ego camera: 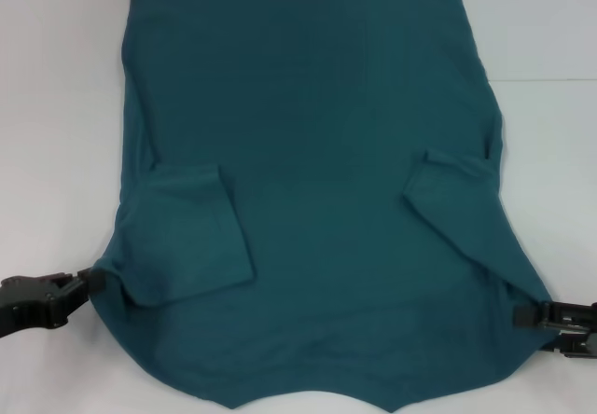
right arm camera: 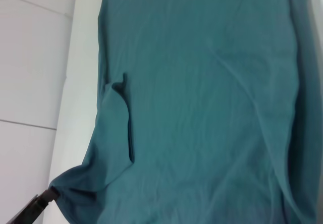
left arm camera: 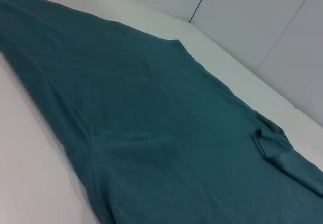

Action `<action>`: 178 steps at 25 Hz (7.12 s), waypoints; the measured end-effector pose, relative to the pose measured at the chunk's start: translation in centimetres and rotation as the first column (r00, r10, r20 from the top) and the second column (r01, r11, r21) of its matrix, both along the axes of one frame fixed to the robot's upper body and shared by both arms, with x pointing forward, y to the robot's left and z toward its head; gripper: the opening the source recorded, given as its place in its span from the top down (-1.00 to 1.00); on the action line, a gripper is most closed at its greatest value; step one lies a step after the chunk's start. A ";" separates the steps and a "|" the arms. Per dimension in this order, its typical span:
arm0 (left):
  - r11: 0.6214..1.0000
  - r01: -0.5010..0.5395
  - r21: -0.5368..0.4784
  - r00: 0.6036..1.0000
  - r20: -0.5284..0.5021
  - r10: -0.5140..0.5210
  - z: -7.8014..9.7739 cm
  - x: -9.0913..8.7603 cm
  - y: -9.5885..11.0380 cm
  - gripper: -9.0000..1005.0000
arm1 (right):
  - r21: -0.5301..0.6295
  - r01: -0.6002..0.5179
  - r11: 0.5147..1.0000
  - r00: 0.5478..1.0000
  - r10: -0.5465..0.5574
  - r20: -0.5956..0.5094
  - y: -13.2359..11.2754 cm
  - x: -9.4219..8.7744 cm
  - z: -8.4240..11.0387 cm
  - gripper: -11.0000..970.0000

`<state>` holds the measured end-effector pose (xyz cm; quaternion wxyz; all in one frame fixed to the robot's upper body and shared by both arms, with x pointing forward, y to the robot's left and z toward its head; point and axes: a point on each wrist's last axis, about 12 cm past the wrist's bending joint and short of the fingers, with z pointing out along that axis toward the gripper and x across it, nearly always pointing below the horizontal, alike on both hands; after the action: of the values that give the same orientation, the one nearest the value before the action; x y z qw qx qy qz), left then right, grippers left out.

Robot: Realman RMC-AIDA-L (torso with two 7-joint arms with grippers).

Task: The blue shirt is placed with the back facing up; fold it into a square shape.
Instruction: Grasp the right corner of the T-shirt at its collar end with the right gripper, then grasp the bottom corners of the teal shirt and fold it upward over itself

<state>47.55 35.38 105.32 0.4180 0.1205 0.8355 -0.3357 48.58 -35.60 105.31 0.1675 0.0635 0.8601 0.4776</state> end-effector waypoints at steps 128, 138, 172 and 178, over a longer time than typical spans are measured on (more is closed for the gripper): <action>0.938 -0.289 -0.194 0.944 0.105 0.312 6.1 17.6 -6.9 0.93 | -0.409 0.274 0.871 0.849 -0.019 0.528 2.2 15.9 5.5 0.91; 0.904 -0.398 -0.154 0.900 0.127 0.418 4.6 18.2 -8.6 0.93 | -0.512 0.311 0.801 0.843 0.017 0.538 4.7 17.9 4.8 0.91; 0.885 -0.441 -0.151 0.879 0.127 0.460 3.8 18.1 -9.0 0.93 | -0.552 0.348 0.758 0.821 0.039 0.570 5.8 19.5 5.6 0.85; 0.891 -0.431 -0.145 0.884 0.133 0.449 3.7 18.1 -9.5 0.93 | -0.568 0.350 0.745 0.813 0.059 0.579 5.9 19.4 5.3 0.83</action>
<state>65.65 25.84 109.07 0.5562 -0.0688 0.7840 -0.2670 67.96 -29.72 110.64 0.4628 -0.0718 0.8741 0.1291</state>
